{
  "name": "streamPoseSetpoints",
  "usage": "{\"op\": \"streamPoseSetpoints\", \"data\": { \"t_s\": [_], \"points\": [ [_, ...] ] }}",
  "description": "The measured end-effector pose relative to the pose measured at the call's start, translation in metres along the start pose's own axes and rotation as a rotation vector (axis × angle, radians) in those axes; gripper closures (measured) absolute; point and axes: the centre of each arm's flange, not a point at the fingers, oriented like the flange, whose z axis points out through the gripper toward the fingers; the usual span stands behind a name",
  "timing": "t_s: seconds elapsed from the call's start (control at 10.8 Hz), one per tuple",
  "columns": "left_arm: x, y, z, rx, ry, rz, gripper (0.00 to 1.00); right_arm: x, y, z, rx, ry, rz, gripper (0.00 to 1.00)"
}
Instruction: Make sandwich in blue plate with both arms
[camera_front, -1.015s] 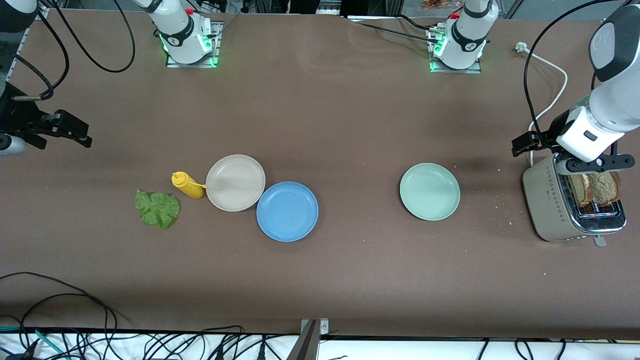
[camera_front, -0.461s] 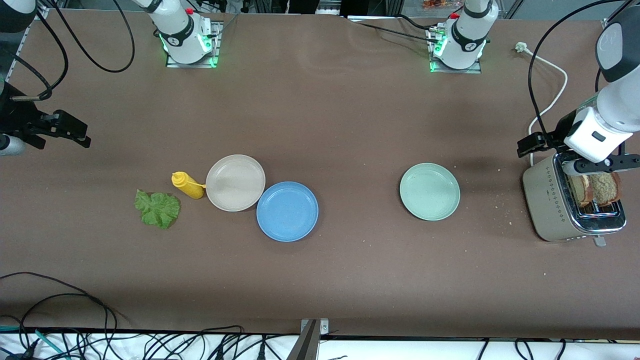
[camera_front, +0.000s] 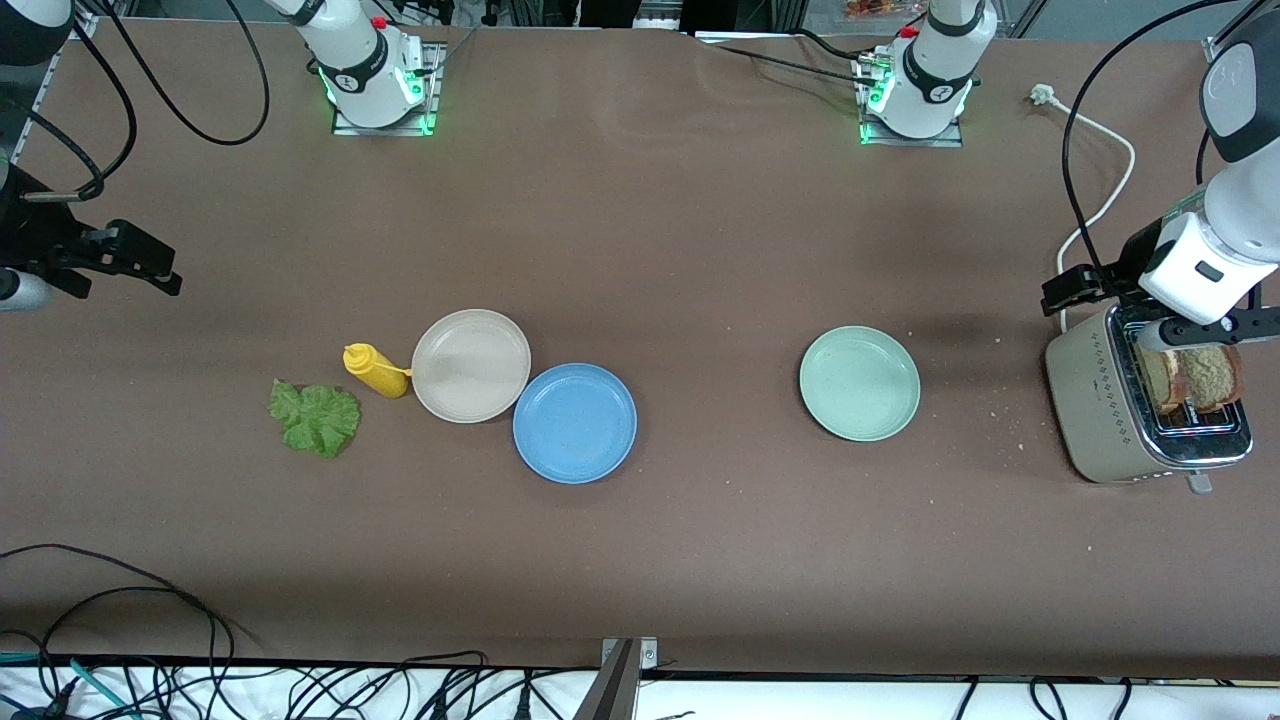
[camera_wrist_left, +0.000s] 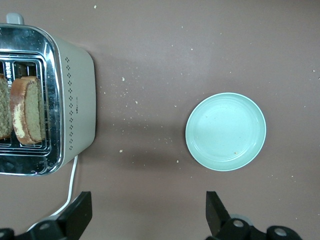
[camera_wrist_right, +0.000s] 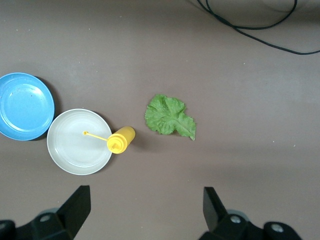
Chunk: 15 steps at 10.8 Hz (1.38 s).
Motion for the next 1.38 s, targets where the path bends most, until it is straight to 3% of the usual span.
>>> {"op": "streamPoseSetpoints", "data": {
  "t_s": [0.55,1.38],
  "points": [
    [-0.0053,-0.0006,0.0058,0.005,-0.050,0.061,0.00,-0.0001,0.0000,0.0003,0.000,-0.001,0.000,0.00],
    [-0.0056,-0.0043,0.0068,0.005,-0.057,0.060,0.00,0.0002,0.0000,0.0011,0.000,-0.002,0.000,0.00]
  ]
}}
